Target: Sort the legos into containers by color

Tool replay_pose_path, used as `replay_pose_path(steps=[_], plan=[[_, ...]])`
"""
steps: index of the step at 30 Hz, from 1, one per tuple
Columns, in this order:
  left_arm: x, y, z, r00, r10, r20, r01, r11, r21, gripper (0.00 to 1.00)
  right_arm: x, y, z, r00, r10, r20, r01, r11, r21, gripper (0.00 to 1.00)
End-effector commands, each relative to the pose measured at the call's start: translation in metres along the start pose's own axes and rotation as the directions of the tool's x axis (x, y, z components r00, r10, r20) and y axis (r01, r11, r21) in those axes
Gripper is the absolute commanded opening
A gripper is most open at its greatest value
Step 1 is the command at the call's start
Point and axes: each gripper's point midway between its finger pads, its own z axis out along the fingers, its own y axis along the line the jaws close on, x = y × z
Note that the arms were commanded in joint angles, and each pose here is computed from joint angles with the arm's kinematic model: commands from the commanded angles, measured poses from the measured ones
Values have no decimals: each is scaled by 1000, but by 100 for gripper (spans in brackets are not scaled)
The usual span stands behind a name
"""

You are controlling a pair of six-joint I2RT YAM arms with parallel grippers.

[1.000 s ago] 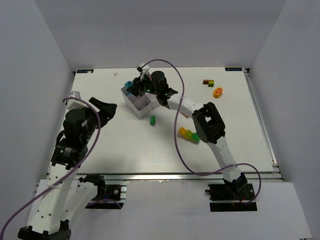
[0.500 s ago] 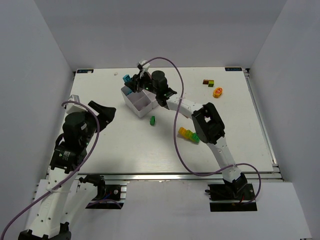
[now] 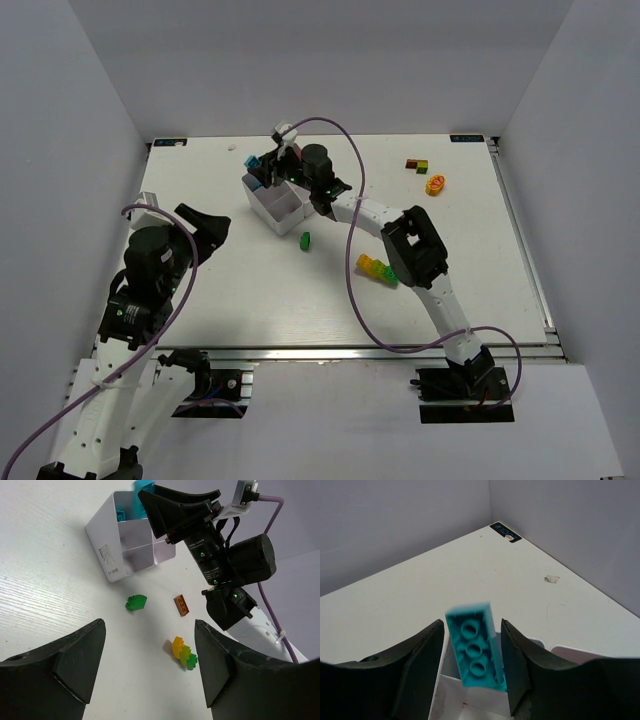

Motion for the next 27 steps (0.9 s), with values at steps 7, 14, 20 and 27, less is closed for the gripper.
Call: replay_pose_path(steps=[7, 14, 20, 27], plan=[[-7, -8, -4, 1000, -13, 16, 13, 1000, 21, 81, -11, -3, 2, 997, -50, 57, 50, 999, 1, 57], [-8, -15, -4, 999, -31, 18, 30, 998, 52, 81, -45, -4, -16, 992, -83, 95, 85, 996, -17, 58], [-7, -25, 0, 999, -40, 6, 39, 995, 97, 77, -85, -2, -45, 989, -131, 66, 136, 988, -74, 90], [18, -48, 22, 993, -49, -107, 74, 968, 239, 16, -108, -9, -118, 965, -243, -93, 224, 958, -178, 89]])
